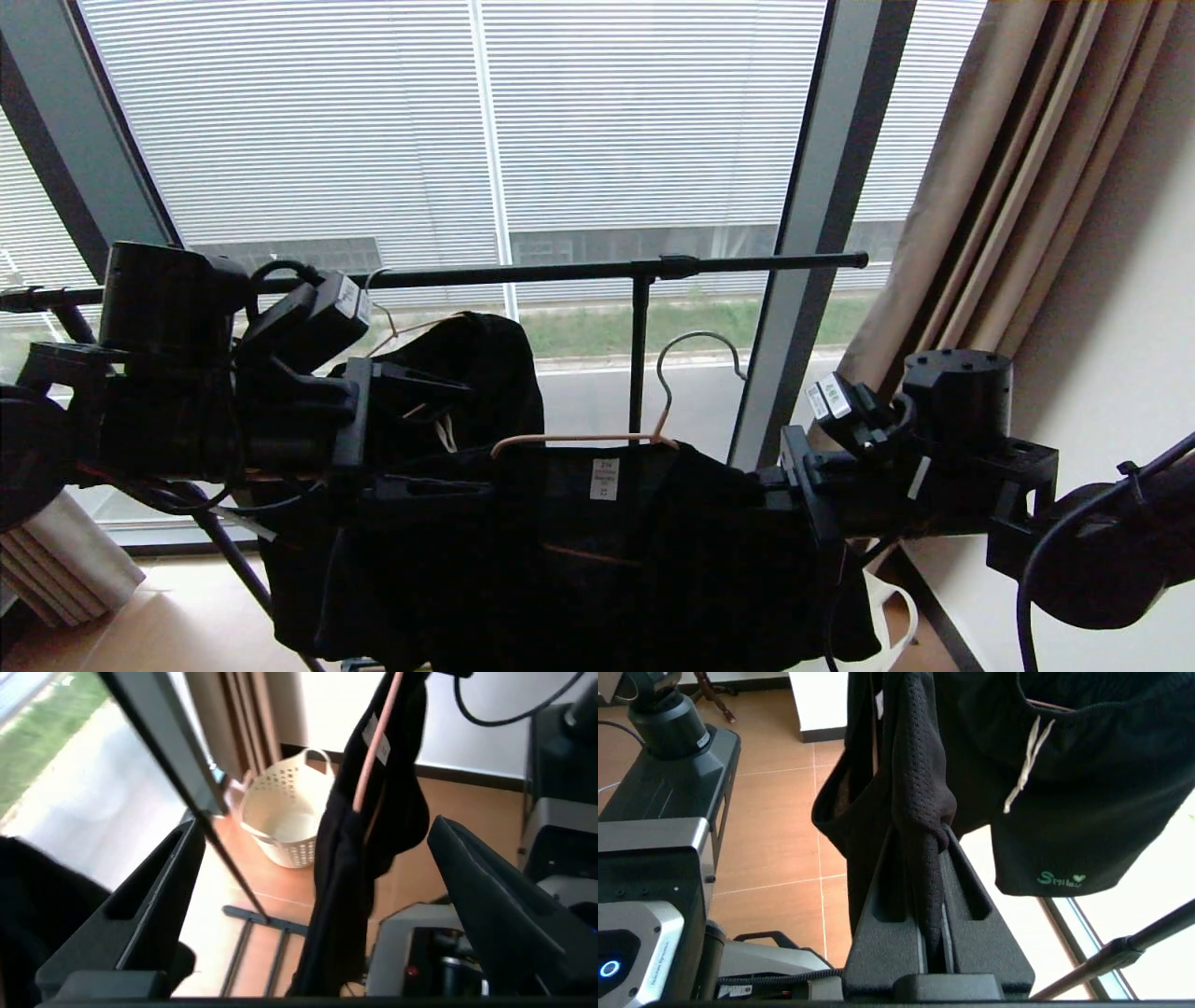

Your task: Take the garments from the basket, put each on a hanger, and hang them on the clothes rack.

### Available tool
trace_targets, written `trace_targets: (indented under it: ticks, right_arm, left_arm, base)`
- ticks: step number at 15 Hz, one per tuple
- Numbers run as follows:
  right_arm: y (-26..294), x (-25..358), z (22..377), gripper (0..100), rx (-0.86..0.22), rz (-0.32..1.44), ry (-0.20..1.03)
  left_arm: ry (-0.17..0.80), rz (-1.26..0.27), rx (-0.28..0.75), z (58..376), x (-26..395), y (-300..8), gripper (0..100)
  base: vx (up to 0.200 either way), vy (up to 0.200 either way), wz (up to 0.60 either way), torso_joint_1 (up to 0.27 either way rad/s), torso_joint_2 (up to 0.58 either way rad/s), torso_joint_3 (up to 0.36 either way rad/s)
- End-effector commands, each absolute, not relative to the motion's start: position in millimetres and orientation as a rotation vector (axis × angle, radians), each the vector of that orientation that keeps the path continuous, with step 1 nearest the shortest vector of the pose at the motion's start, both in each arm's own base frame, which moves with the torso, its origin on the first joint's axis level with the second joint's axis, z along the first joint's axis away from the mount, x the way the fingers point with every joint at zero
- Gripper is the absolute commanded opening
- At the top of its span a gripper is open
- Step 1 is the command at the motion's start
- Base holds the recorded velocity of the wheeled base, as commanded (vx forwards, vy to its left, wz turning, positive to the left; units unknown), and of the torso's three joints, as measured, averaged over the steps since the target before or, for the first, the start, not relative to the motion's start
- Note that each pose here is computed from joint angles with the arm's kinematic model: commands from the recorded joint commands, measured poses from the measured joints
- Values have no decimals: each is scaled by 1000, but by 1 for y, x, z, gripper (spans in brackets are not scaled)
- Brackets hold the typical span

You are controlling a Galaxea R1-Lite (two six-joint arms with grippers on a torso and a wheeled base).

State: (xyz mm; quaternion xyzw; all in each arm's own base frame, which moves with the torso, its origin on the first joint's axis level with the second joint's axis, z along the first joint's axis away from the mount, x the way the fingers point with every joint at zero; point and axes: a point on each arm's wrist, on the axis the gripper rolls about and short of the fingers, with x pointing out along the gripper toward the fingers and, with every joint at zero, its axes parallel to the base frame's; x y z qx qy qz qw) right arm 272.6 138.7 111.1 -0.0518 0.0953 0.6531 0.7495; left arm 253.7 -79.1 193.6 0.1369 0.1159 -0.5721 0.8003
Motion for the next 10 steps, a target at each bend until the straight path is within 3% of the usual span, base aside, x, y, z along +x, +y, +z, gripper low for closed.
trace_targets:
  ticks: [1, 4, 5, 10]
  right_arm:
    - [139, 271, 112, 0, -115, 1433, 204]
    - [139, 269, 114, 0, -117, 1434, 197]
    - [139, 268, 116, 0, -119, 1436, 193]
    - [139, 269, 116, 0, -120, 1436, 189]
  left_arm:
    - [276, -1255, 287, 185, 257, -87, 100]
    - [283, -1276, 285, 179, 261, -93, 100]
    - [287, -1278, 283, 178, 261, -94, 0]
    - [295, -1281, 280, 176, 259, -93, 0]
  base:
    - [0, 0, 0, 0, 0, 0]
    - [0, 0, 0, 0, 0, 0]
    - [0, 0, 0, 0, 0, 0]
    - [0, 0, 0, 0, 0, 0]
